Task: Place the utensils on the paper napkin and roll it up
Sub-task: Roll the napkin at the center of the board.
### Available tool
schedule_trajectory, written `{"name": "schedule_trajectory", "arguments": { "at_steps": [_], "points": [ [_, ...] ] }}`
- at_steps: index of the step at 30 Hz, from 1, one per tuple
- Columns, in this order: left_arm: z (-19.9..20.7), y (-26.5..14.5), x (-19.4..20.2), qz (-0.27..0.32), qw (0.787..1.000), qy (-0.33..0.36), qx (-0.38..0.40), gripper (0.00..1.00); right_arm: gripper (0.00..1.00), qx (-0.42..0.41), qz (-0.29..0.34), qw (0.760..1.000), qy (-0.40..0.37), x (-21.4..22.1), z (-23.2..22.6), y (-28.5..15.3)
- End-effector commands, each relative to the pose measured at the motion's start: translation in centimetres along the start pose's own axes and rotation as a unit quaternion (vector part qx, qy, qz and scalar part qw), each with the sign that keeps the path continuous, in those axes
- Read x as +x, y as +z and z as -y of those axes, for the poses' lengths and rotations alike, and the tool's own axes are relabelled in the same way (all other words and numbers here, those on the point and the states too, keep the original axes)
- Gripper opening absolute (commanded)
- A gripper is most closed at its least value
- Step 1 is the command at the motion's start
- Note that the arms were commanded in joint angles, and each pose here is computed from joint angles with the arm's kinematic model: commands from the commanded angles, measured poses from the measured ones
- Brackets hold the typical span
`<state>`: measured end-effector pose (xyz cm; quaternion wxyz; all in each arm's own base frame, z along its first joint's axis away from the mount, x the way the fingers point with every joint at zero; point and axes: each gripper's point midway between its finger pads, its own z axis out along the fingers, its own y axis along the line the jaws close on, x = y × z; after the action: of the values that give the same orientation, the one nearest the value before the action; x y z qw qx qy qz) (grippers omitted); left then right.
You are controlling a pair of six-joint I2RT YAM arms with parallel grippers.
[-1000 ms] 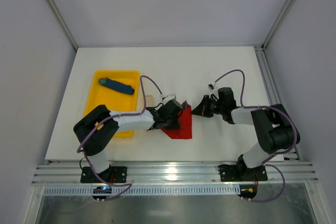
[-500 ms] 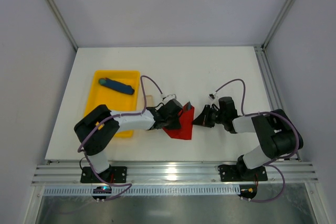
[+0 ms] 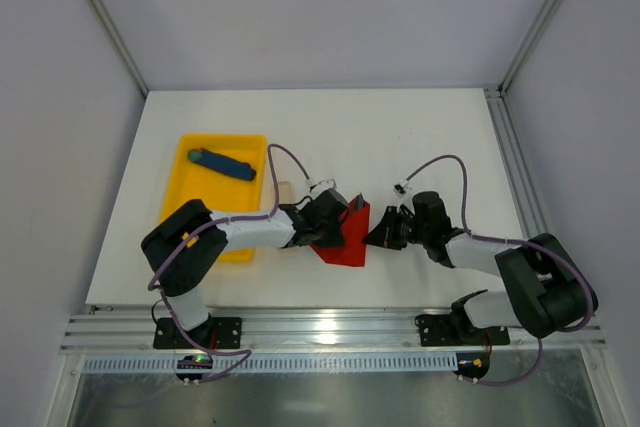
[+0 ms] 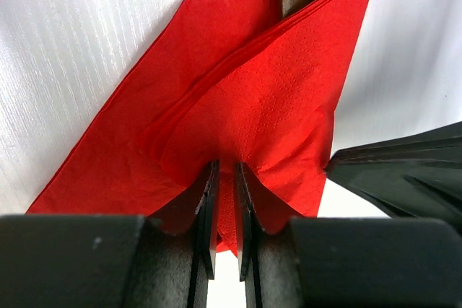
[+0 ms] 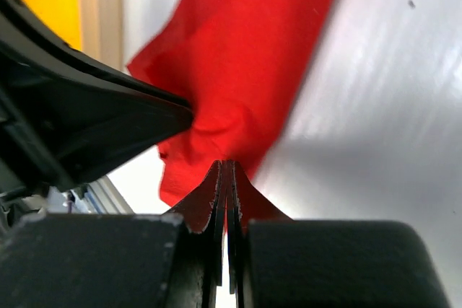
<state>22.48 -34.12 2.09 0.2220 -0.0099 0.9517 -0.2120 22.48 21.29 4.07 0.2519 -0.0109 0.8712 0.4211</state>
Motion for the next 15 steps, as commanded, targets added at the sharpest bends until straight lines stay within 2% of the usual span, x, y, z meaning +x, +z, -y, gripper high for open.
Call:
{"name": "schedule_trajectory", "arguments": {
  "at_steps": [1,10,15],
  "points": [
    [-2.0,0.5,1.8,-0.024,0.999,0.01,-0.037,0.18,0.06,0.032,0.001,0.999,-0.001,0.8,1.3,0.2],
    [-2.1,0.3,2.0,-0.024,0.999,-0.003,-0.033,0.19,0.06,0.067,0.002,0.998,-0.005,0.7,2.2,-0.1],
    [-1.9,0.2,2.0,-0.022,0.999,-0.01,-0.025,0.19,0.06,0.086,0.038,0.995,-0.024,-3.3,-0.2,-1.0]
  ]
}}
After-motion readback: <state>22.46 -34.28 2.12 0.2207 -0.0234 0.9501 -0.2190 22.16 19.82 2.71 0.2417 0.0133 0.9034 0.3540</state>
